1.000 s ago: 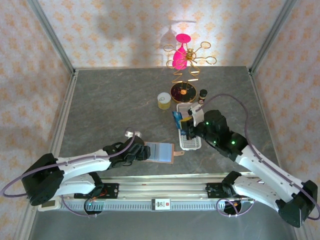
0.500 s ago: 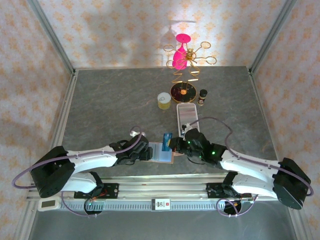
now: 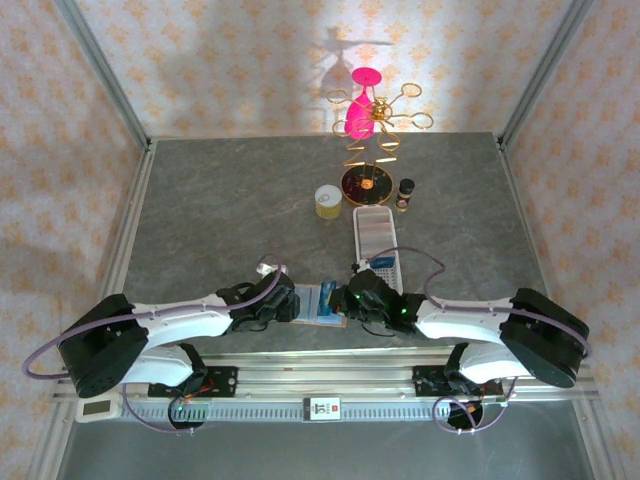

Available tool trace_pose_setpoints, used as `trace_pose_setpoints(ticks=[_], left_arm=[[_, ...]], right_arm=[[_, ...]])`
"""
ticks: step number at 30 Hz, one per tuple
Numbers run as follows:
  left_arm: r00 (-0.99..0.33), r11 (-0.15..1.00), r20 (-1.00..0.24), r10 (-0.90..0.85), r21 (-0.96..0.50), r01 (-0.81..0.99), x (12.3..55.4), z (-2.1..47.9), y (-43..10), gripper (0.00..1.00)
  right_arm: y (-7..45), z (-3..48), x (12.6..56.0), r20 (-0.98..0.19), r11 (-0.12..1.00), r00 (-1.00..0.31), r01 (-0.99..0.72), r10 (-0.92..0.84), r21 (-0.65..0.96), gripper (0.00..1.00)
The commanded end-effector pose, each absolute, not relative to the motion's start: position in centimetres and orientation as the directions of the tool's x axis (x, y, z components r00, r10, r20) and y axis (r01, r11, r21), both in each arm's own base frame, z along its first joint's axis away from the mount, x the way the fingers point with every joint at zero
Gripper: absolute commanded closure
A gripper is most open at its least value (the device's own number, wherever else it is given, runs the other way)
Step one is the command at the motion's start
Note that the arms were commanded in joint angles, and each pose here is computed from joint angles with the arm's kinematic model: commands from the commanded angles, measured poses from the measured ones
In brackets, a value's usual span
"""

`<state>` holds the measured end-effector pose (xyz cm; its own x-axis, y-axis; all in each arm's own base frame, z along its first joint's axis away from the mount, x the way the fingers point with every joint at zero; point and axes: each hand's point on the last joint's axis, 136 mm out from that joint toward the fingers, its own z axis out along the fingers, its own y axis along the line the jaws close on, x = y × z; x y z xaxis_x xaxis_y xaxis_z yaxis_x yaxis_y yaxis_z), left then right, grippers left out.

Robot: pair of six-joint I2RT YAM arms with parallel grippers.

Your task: Put the credit cards into the card holder

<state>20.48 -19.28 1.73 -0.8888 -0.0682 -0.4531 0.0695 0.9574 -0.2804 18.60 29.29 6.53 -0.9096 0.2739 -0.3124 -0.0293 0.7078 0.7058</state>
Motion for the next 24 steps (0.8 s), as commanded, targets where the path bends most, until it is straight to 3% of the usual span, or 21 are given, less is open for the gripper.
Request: trace_pose_setpoints(ticks=[1, 24], left_arm=[[-0.924, 0.952, -0.378, -0.058, -0.301, 0.063, 18.5, -0.1, -19.2, 0.53], [-0.929, 0.939, -0.361, -0.076, -0.340, 0.055, 17.7, -0.4, -19.3, 0.65]], right_arm=[[30.5, 8.0, 19.7, -0.331, 0.667, -0.884, -0.030, 0.330, 0.745, 1.00], [31.9, 6.4, 19.9, -0.290, 0.635, -0.881, 0.015, 0.373, 0.772, 1.00]])
